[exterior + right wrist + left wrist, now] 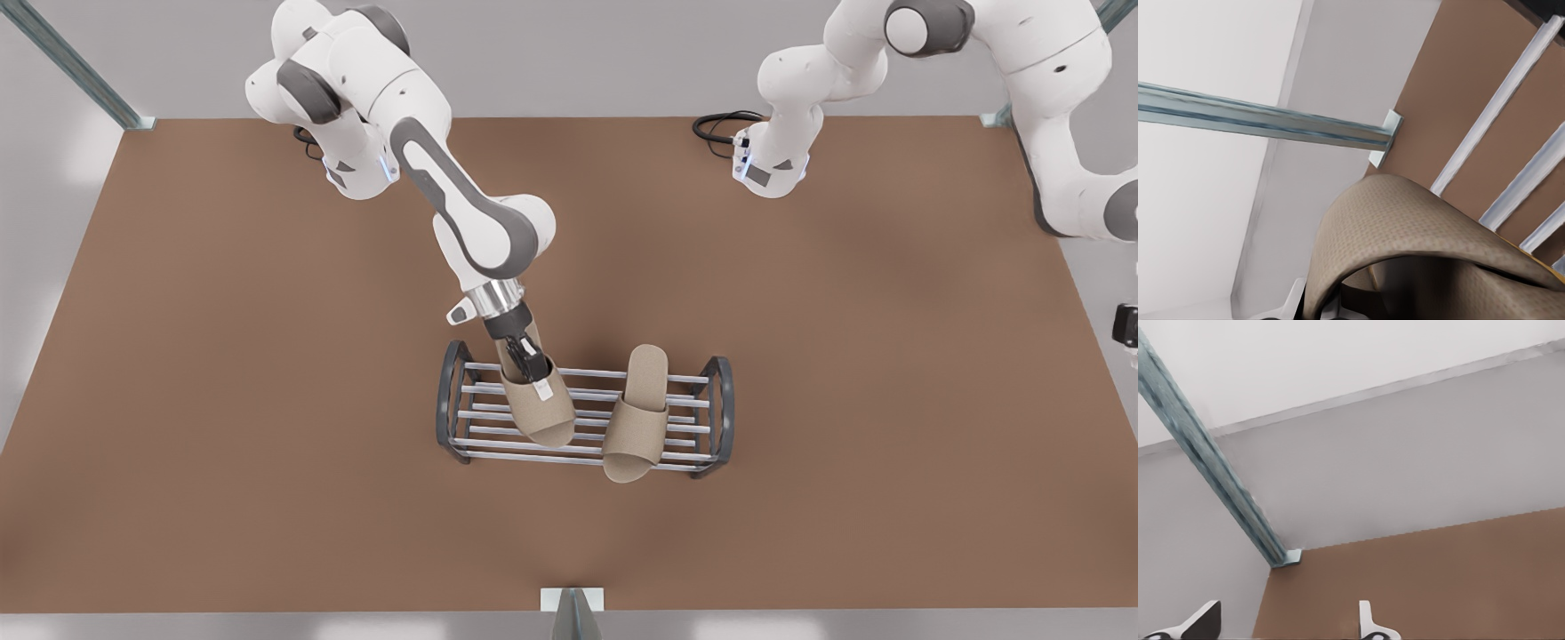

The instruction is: Place the right shoe on the shoe rack with the right arm, and place the left shoe on the shoe rack with the left arm

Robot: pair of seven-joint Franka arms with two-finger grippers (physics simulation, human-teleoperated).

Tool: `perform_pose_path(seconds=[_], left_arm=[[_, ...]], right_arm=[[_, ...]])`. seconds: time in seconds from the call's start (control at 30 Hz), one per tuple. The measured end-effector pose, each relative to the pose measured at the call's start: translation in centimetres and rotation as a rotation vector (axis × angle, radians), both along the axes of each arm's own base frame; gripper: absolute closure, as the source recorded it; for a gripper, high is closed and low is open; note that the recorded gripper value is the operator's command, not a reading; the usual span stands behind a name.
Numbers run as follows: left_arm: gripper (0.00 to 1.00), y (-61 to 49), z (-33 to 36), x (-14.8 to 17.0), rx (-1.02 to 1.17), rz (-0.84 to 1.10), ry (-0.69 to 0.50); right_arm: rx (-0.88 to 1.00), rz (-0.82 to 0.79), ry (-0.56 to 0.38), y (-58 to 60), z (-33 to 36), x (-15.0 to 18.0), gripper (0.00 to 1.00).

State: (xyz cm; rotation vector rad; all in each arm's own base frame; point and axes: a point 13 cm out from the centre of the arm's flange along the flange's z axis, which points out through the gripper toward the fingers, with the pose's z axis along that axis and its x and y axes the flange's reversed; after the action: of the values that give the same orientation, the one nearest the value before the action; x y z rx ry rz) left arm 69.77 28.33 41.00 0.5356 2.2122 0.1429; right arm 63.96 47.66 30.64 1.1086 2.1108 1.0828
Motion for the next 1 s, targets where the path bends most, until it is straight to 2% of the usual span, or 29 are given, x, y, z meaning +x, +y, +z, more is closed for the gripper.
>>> perform_pose_path(seconds=[0.03, 0.07, 0.1, 0.13, 0.2, 0.27, 0.37, 0.63, 0.83, 0.9, 1.0], left_arm=[[0.00, -21.1, -2.2, 3.0, 0.092, -0.416, 0.186], [0.00, -33.2, -8.2, -1.5, 0.236, -0.662, 0.406], [0.00, -36.9, -13.1, -6.0, 0.345, -0.748, 0.571], [0.00, -37.4, -15.7, -8.5, 0.345, -0.726, 0.664], [0.00, -36.6, -13.2, -7.8, 0.308, -0.606, 0.713], [0.00, -35.2, -11.0, -7.2, 0.278, -0.503, 0.790], [0.00, -34.8, -10.8, -8.4, 0.211, -0.355, 0.921], [0.00, -34.3, -9.1, -11.8, 0.102, 0.009, 1.075], [0.00, -34.2, -7.1, -13.0, 0.043, 0.202, 1.090], [0.00, -35.3, -3.6, -11.5, 0.021, 0.237, 1.035], [0.00, -36.1, -0.6, -10.6, 0.013, 0.288, 0.994]], right_arm=[[-0.002, 0.003, 0.006, -0.1, 0.0, -0.5, 0.79], [-0.005, 0.008, 0.013, -0.2, 0.2, -1.3, 0.79], [-0.008, 0.013, 0.021, -0.4, 0.3, -2.1, 0.79], [-0.007, 0.018, 0.025, -0.3, 0.5, -2.7, 0.79], [0.000, 0.028, 0.030, 0.2, 0.7, -3.6, 0.01], [0.005, 0.028, 0.032, 0.3, 0.8, -3.7, 0.00], [0.013, 0.026, 0.033, 0.4, 0.9, -3.6, 0.00], [0.032, 0.018, 0.029, 0.6, 1.1, -2.9, 0.00], [0.061, -0.040, 0.012, -6.2, 7.6, -4.1, 0.02], [0.064, -0.076, 0.013, -10.4, 9.0, -4.5, 0.02], [-0.027, -0.079, -0.009, -18.1, 7.1, -4.0, 0.04]])
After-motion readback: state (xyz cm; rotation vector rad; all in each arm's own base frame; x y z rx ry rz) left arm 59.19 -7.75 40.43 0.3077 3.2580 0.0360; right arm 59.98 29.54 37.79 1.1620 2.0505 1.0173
